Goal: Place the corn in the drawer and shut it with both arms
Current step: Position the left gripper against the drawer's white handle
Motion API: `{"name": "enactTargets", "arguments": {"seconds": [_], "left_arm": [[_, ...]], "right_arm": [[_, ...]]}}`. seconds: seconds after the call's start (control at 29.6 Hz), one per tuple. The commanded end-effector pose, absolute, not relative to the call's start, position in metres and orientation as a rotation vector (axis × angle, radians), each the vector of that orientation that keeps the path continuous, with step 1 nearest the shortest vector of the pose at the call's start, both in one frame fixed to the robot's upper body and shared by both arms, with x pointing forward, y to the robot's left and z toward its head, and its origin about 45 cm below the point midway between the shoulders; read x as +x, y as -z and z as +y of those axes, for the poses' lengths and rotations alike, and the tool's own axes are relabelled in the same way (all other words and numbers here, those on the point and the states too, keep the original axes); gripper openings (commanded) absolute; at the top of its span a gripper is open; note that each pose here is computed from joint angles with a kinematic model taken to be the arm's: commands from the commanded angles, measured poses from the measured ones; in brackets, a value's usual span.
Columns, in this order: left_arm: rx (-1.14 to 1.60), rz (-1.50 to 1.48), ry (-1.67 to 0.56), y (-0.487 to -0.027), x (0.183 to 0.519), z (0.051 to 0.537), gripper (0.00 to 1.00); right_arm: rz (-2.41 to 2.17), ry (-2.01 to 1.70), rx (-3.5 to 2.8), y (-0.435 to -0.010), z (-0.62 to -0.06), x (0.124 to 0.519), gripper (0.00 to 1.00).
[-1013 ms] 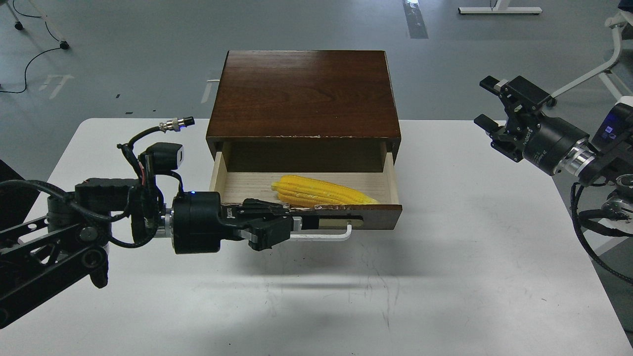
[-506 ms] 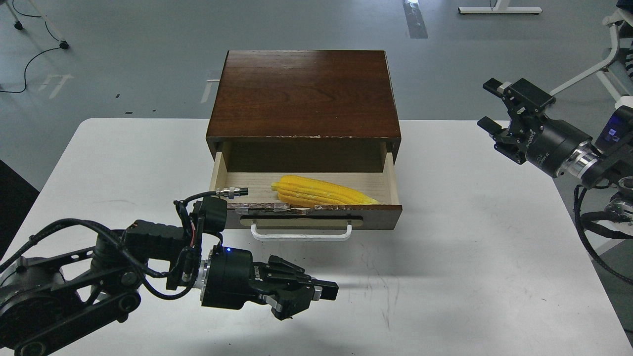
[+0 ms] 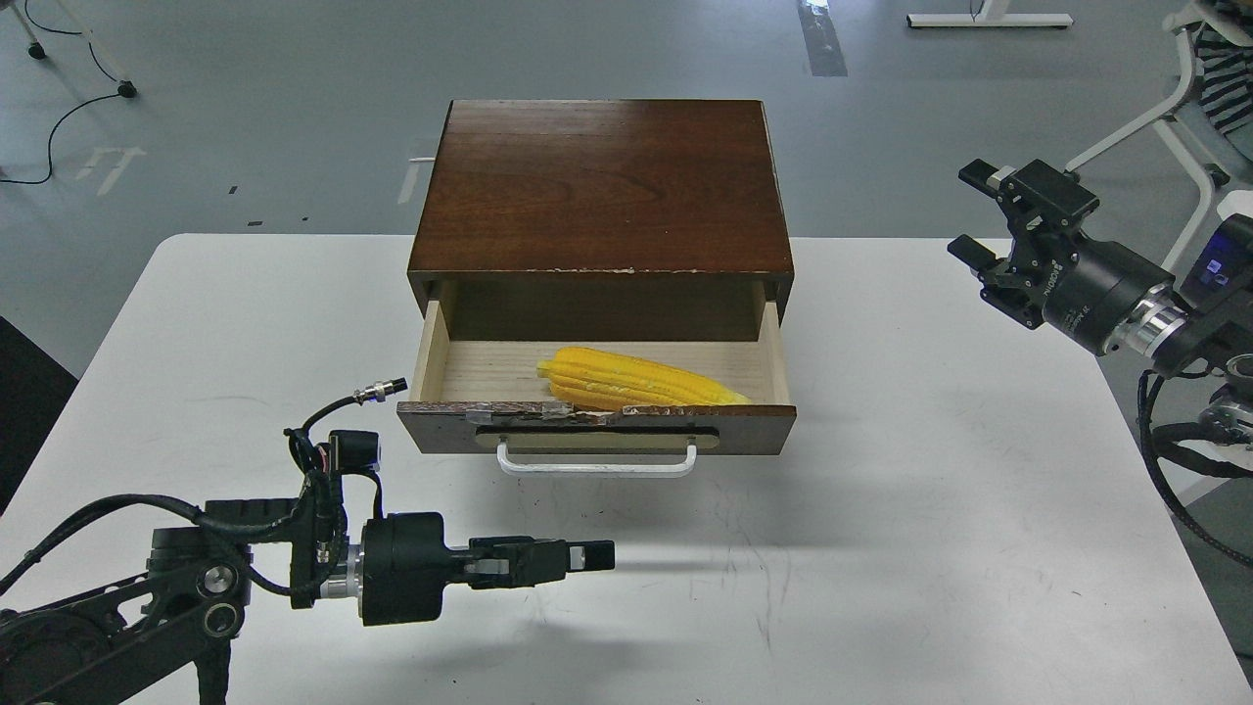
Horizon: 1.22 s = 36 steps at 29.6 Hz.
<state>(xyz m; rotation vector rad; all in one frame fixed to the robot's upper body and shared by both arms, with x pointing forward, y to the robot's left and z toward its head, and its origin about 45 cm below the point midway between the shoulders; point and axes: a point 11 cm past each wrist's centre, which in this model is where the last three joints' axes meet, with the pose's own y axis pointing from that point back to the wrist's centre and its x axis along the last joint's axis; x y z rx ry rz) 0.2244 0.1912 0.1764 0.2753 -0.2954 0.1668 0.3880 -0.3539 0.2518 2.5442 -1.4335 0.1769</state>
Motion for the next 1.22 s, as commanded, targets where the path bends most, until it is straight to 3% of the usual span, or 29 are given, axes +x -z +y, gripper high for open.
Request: {"name": "enactTargets", "arguments": {"seconds": [0.0, 1.18], "left_arm": [[0.291, -0.277, -0.184, -0.17, 0.226, 0.197, 0.0], [0.236, -0.224, -0.337, -0.172, 0.245, 0.207, 0.0]], "right_arm": [[-1.432, -0.174, 2.546, -0.251, -0.353, 0.388, 0.97], [-1.43, -0.15, 2.54, -0.244, -0.354, 0.384, 0.97]]}}
